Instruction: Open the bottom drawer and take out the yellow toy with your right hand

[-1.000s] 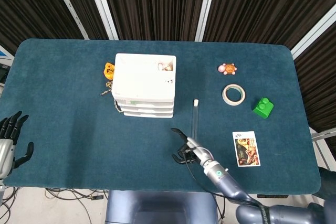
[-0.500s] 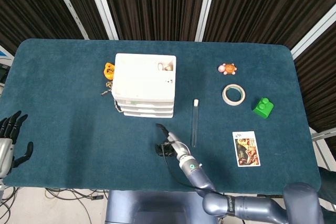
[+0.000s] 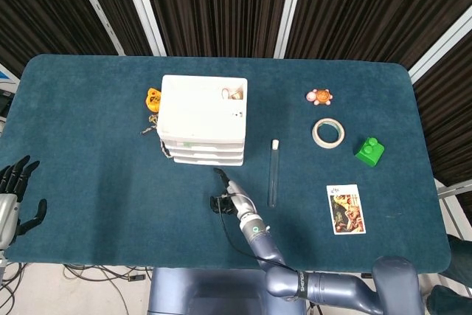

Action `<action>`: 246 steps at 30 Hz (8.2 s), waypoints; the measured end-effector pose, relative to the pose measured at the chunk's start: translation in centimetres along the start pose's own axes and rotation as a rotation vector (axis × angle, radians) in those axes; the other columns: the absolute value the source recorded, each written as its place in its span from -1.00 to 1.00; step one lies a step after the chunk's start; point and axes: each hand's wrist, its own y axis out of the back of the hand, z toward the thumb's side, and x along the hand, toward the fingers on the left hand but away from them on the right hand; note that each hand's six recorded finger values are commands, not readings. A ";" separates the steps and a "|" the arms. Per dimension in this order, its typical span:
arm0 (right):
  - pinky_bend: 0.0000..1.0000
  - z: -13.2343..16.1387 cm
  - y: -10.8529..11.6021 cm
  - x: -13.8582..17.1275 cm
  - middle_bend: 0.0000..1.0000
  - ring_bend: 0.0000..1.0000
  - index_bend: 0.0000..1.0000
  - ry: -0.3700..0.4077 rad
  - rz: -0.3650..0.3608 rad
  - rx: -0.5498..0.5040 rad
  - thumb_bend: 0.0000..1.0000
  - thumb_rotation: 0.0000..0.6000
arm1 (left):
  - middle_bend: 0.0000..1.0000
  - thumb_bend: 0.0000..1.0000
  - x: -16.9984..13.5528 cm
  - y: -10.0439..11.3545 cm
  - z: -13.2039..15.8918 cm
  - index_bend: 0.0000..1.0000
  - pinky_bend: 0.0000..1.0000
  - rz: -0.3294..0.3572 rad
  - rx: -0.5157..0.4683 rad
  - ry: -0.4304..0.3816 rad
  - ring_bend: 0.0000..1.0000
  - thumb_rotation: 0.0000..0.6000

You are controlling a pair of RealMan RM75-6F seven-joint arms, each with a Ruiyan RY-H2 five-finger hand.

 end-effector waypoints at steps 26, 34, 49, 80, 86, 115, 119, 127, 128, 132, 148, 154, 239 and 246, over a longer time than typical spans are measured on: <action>1.00 1.5 -1.1 -3.1 0.93 0.95 -0.95 -0.035 -0.002 -0.017 0.23 1.00 | -1.00 -0.04 0.1 0.1 -0.1 -0.83 -1.00 -0.001 -0.002 0.007 -1.00 1.00; 1.00 1.5 -1.2 -3.7 0.93 0.95 -0.95 -0.041 -0.003 -0.007 0.24 1.00 | -1.00 -0.04 0.1 0.1 -0.3 -0.83 -1.00 -0.001 -0.005 0.012 -1.00 1.00; 1.00 1.9 -2.2 -4.8 0.93 0.95 -0.95 -0.038 0.010 -0.010 0.23 1.00 | -1.00 -0.04 0.2 0.1 -0.4 -0.83 -1.00 -0.009 -0.013 0.017 -1.00 1.00; 1.00 2.4 -4.0 -5.2 0.93 0.95 -0.94 -0.022 0.047 -0.006 0.24 1.00 | -1.00 -0.04 0.3 0.2 -0.6 -0.83 -1.00 -0.017 -0.025 0.036 -1.00 1.00; 1.00 2.3 -4.6 -5.0 0.93 0.95 -0.91 -0.018 0.062 0.002 0.24 1.00 | -1.00 -0.04 0.4 0.2 -0.6 -0.83 -1.00 -0.017 -0.023 0.037 -1.00 1.00; 1.00 0.9 -6.6 -3.2 0.93 0.95 -0.88 -0.014 0.141 0.094 0.24 1.00 | -1.00 -0.04 0.3 0.2 -0.9 -0.83 -1.00 -0.017 -0.004 0.063 -1.00 1.00; 1.00 0.9 -6.8 -2.9 0.93 0.95 -0.87 -0.012 0.155 0.107 0.24 1.00 | -1.00 -0.04 0.4 0.2 -0.9 -0.83 -1.00 -0.017 -0.005 0.063 -1.00 1.00; 1.00 0.8 -7.3 -2.1 0.93 0.95 -0.87 -0.006 0.179 0.131 0.24 1.00 | -1.00 -0.04 0.4 0.2 -0.8 -0.83 -1.00 -0.019 -0.008 0.062 -1.00 1.00; 1.00 0.7 -7.4 -1.9 0.93 0.95 -0.87 -0.006 0.181 0.135 0.24 1.00 | -1.00 -0.04 0.4 0.2 -0.8 -0.83 -1.00 -0.019 -0.008 0.061 -1.00 1.00; 1.00 0.6 -7.3 -1.6 0.93 0.95 -0.86 -0.008 0.176 0.151 0.24 1.00 | -1.00 -0.04 0.3 0.2 -0.8 -0.83 -1.00 -0.018 -0.006 0.060 -1.00 1.00; 1.00 1.0 -5.6 -0.4 0.93 0.95 -0.74 -0.013 0.163 0.195 0.24 1.00 | -1.00 -0.04 0.3 0.2 -0.8 -0.83 -1.00 -0.019 -0.001 0.060 -1.00 1.00; 1.00 2.0 -5.2 0.9 0.93 0.95 -0.74 0.019 0.181 0.199 0.24 1.00 | -1.00 -0.04 0.3 0.1 -0.7 -0.83 -1.00 -0.020 0.002 0.060 -1.00 1.00; 1.00 4.0 -1.8 4.5 0.95 0.97 -0.88 0.033 0.200 0.444 0.28 1.00 | -1.00 -0.04 0.2 -0.1 -0.8 -0.83 -1.00 -0.034 -0.008 0.066 -1.00 1.00; 1.00 6.8 1.2 4.6 0.98 1.00 -0.70 0.088 0.139 0.446 -0.05 1.00 | -1.00 -0.04 0.2 -0.2 -0.8 -0.84 -1.00 -0.043 -0.012 0.071 -1.00 1.00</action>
